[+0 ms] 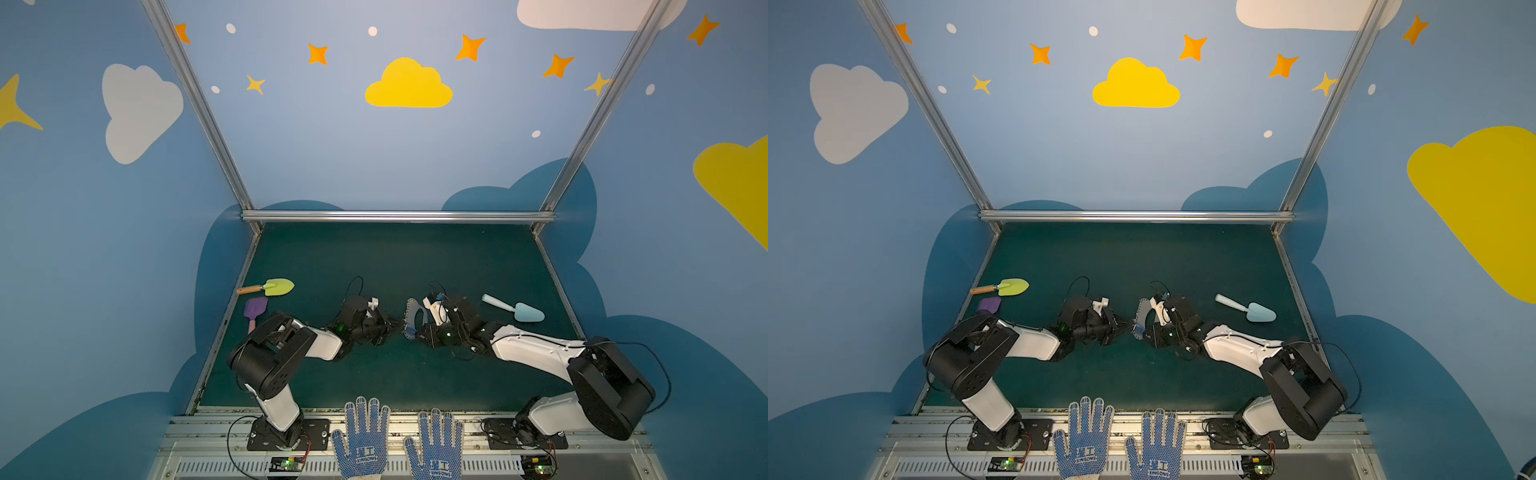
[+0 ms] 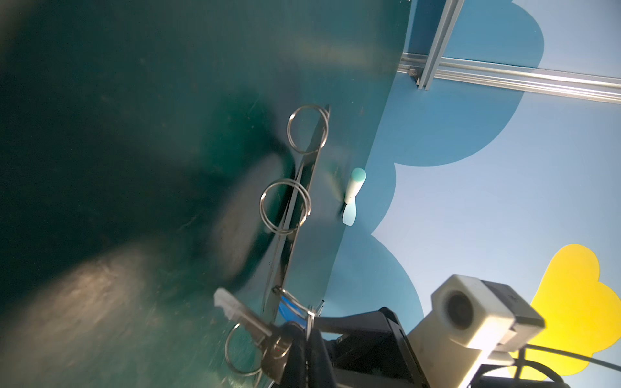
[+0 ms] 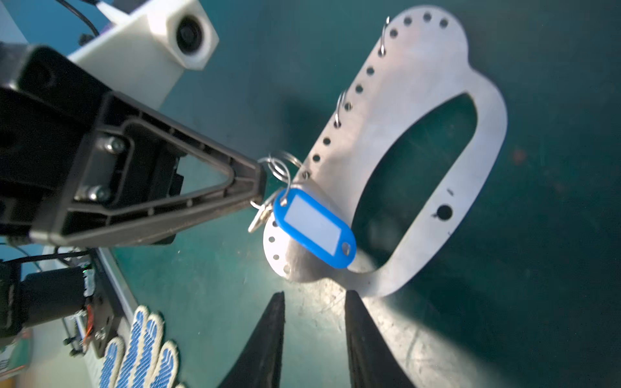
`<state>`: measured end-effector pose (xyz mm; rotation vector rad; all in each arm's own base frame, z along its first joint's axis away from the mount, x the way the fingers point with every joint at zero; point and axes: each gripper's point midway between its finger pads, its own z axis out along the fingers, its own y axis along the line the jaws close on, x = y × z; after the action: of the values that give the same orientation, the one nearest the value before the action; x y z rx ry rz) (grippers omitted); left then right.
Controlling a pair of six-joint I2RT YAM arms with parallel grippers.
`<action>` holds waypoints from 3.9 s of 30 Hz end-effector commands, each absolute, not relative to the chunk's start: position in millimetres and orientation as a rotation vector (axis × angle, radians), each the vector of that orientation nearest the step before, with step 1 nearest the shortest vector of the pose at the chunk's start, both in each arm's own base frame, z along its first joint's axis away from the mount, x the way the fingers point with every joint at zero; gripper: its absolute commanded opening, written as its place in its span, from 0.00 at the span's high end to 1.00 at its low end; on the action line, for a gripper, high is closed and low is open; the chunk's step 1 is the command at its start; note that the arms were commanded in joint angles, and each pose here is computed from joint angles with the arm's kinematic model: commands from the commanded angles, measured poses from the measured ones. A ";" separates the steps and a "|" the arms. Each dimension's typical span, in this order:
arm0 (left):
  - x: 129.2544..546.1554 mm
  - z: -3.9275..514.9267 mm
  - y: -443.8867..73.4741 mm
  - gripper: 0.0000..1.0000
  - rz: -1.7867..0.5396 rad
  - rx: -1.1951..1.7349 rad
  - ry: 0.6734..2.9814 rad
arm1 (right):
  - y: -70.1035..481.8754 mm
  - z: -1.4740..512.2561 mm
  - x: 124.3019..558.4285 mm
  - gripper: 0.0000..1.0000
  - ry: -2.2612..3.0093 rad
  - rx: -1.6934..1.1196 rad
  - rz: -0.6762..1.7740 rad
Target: Put the keys on the keyring
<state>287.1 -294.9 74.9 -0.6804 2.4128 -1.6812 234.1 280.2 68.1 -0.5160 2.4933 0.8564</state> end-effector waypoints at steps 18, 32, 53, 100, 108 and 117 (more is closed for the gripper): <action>287.5 91.2 -303.8 0.96 -1.752 -0.604 2.403 | 298.8 77.8 264.1 0.74 2.398 -0.734 0.515; 287.9 96.6 -307.9 0.96 -1.774 -0.573 2.410 | 309.3 77.0 261.2 0.74 2.320 -0.922 0.384; 300.1 129.3 -287.7 0.64 -1.653 -0.474 2.392 | 299.2 125.5 241.1 1.00 2.573 -0.917 0.453; 250.1 176.9 -298.6 0.24 -0.761 0.245 2.220 | 299.4 232.1 256.7 1.00 2.676 -0.476 1.046; 269.5 172.9 -277.3 0.55 -0.576 0.144 2.202 | 297.3 244.5 249.2 1.00 2.642 -0.461 1.112; 267.7 192.4 -272.9 0.96 -0.581 0.233 2.160 | 288.0 247.5 245.7 1.00 2.637 -0.420 1.191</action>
<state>265.6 -278.6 177.8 0.2087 2.1917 -0.5959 249.0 290.6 236.2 -0.4224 2.6731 1.1298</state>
